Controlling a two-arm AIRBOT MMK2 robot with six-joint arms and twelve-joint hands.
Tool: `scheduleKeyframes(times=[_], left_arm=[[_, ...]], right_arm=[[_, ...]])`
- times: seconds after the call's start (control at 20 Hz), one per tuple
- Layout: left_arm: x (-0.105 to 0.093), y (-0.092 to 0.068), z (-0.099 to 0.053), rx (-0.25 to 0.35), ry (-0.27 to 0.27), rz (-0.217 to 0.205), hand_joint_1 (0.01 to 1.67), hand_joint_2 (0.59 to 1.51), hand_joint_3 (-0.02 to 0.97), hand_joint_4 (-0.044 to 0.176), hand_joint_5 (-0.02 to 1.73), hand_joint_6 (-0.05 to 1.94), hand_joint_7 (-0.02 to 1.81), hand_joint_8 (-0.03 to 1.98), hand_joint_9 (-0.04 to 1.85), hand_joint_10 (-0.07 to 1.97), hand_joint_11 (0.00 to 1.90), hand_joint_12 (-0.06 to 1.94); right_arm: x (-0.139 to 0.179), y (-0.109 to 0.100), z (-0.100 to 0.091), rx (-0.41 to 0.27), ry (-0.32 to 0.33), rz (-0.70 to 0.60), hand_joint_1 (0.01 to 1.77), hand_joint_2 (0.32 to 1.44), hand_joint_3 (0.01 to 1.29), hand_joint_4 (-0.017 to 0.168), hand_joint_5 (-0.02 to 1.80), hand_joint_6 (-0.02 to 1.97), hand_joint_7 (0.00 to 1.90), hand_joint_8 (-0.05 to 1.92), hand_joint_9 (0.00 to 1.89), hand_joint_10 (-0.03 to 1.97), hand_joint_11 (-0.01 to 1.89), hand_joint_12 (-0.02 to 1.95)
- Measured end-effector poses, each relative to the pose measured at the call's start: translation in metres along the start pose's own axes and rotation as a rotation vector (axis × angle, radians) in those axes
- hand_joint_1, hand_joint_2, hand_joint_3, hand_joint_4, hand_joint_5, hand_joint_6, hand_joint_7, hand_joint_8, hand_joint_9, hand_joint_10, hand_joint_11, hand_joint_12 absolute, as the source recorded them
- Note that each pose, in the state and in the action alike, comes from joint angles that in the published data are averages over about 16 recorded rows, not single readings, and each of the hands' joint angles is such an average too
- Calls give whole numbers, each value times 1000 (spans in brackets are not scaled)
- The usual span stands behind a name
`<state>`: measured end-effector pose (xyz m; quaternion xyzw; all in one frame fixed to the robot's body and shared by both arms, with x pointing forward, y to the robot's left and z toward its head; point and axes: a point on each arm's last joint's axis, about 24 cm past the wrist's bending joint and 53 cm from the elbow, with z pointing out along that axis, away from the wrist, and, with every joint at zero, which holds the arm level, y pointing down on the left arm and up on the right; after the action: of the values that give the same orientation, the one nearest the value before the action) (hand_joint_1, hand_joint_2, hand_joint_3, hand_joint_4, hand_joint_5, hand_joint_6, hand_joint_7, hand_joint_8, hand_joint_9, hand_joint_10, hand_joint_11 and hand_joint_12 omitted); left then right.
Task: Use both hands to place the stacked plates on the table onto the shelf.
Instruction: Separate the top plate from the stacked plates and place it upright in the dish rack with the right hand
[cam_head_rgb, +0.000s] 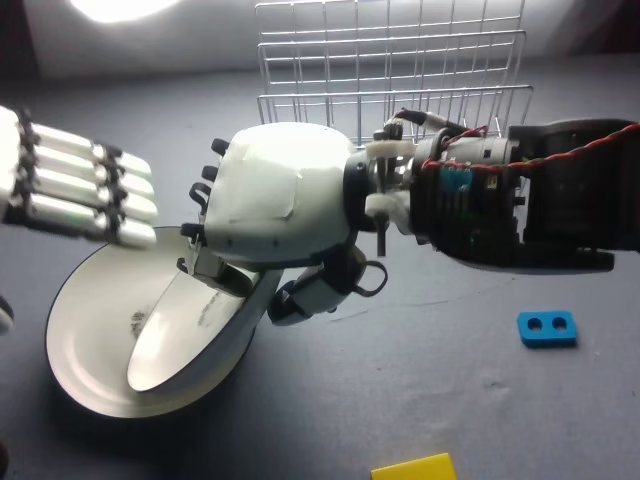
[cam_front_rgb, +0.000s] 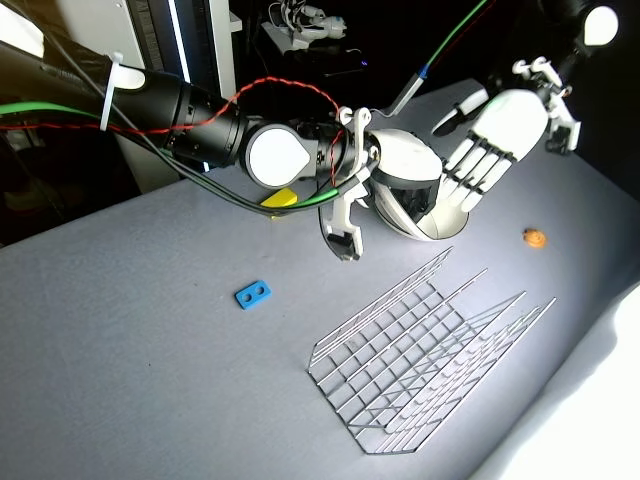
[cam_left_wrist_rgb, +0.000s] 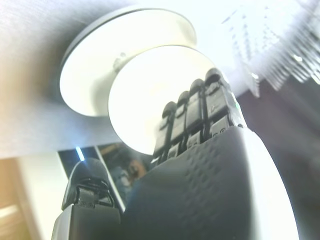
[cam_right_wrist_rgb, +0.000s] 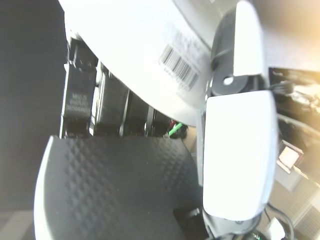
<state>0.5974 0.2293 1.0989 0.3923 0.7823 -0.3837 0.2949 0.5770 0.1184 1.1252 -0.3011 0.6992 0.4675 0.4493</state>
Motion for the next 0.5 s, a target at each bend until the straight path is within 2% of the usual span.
scheduleKeyframes(times=[0.2,0.5], left_arm=[[-16,1,-21,-34,-40,4,18,1216,22,-2,29,11,22,5,21,4,14,6],[-30,3,-40,-78,-81,3,18,1218,22,1,34,11,26,6,21,4,15,4]], right_arm=[[-16,8,-7,4,-23,44,1164,921,14,0,956,934,1137,716,1396,-10,1064,827],[-43,20,-26,13,-63,116,1200,935,14,1,963,957,1170,727,1406,-9,1073,819]])
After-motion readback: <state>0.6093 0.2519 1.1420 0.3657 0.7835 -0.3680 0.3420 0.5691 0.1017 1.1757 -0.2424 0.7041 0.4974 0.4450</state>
